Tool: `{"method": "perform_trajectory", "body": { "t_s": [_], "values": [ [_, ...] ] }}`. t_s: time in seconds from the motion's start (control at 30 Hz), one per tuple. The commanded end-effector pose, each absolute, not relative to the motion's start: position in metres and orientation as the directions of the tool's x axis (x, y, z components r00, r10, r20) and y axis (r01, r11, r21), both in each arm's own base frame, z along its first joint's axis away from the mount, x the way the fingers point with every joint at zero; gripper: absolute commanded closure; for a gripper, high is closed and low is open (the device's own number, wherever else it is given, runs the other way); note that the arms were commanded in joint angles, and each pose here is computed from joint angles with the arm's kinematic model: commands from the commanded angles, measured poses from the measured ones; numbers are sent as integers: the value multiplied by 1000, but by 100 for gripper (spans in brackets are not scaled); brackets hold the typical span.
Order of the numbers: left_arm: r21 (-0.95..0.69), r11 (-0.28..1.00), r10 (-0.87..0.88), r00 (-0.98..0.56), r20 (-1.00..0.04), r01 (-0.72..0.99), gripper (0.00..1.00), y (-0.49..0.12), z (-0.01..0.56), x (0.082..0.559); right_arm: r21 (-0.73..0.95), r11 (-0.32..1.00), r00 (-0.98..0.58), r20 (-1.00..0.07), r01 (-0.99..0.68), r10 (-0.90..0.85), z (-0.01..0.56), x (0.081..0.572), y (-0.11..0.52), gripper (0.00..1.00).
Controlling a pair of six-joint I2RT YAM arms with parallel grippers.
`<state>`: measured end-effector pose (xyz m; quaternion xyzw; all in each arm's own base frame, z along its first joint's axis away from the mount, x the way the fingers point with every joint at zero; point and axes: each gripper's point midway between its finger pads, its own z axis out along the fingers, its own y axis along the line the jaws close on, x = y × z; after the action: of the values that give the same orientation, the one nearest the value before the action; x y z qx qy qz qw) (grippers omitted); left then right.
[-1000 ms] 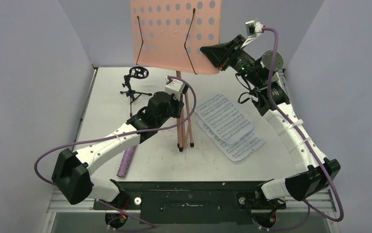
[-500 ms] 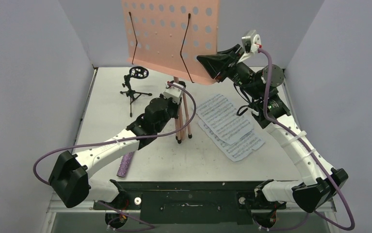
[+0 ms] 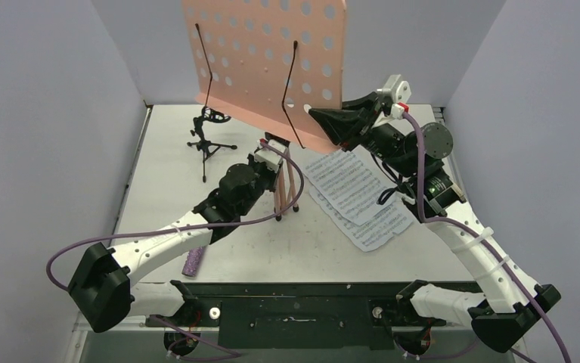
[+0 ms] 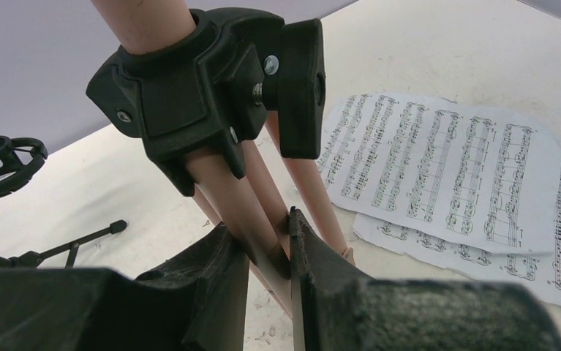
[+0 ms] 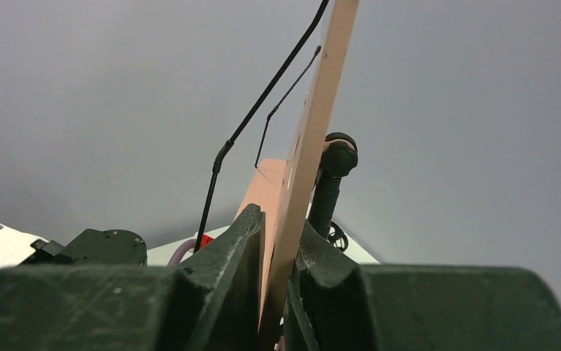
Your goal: Set up the instrument practice props
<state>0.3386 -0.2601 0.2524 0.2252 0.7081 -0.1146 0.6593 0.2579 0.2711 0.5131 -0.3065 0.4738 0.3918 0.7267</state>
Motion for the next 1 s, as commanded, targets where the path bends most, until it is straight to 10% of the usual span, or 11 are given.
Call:
{"method": "perform_trajectory", "body": {
  "t_s": [0.0,0.5,0.97],
  "values": [
    [247,852,231,93,-969,462,100,-250,278,337,-280,473,440,-856,-835,272,550,217,258,82],
    [252,823,244,85,-966,509,100,-257,270,329,-333,515,484,-854,-790,190,541,214,245,20],
    [235,823,244,52,-968,517,100,-253,257,316,-367,508,470,-878,-780,87,494,201,231,2]
  ]
}}
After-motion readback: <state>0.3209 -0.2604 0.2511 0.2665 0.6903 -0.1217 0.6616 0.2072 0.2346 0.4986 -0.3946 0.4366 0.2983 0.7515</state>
